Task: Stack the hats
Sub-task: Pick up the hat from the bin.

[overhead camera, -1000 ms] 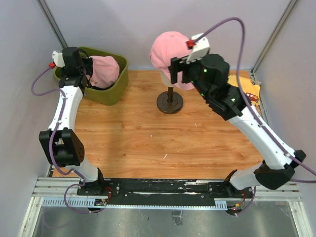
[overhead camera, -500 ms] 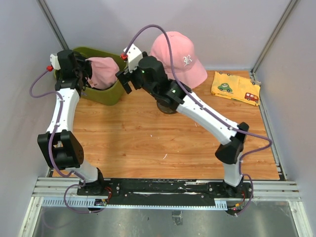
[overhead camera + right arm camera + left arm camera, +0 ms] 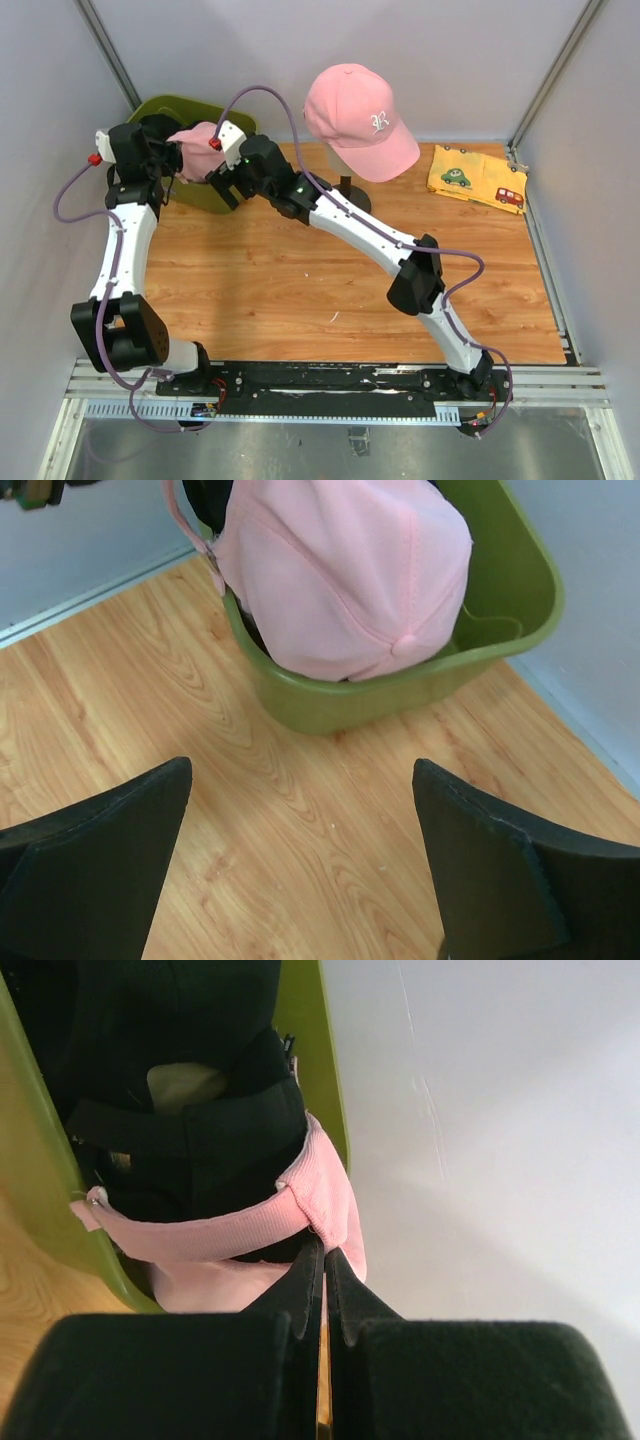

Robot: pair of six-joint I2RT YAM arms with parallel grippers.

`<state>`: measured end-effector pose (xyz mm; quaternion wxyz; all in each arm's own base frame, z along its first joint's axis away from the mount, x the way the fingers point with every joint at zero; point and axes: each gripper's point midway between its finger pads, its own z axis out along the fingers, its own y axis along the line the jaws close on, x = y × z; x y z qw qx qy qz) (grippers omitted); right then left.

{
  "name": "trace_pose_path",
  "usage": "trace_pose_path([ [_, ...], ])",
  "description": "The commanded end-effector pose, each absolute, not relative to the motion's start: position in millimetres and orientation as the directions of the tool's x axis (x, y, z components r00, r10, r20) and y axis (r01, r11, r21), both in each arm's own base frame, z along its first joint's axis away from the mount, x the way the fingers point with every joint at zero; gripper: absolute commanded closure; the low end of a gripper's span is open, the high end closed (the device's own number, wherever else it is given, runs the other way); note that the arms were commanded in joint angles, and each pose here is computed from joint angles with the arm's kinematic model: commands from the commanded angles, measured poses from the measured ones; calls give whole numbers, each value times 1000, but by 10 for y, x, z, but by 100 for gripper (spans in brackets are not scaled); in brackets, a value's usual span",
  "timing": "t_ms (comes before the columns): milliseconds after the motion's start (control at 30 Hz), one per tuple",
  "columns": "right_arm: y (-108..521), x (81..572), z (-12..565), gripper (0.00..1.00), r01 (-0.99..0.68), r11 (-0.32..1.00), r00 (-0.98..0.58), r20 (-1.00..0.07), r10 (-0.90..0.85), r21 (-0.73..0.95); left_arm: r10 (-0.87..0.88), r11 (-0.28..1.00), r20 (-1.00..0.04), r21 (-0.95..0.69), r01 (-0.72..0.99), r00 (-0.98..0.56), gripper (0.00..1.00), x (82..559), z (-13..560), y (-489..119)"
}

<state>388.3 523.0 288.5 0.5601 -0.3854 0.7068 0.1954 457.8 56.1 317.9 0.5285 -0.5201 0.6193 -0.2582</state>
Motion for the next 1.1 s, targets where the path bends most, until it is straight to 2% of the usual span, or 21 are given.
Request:
trace_pose_path([
  [0,5375,4016,3195,7,-783,612,-20,-980,-198,-108,-891,379,-430,-882,-280,149,99,4434,3546,609],
  [233,5483,4181,3032,6,-786,609,-15,-983,-185,-103,-861,428,-481,-860,-277,163,100,4311,3576,654],
  [700,5678,4237,2797,9,-833,551,-29,-991,-134,-50,-869,435,-476,-866,-247,138,99,4185,3507,556],
  [1067,5764,4301,2666,19,-834,551,-36,-993,-116,-34,-859,449,-490,-860,-243,149,100,4090,3541,557],
])
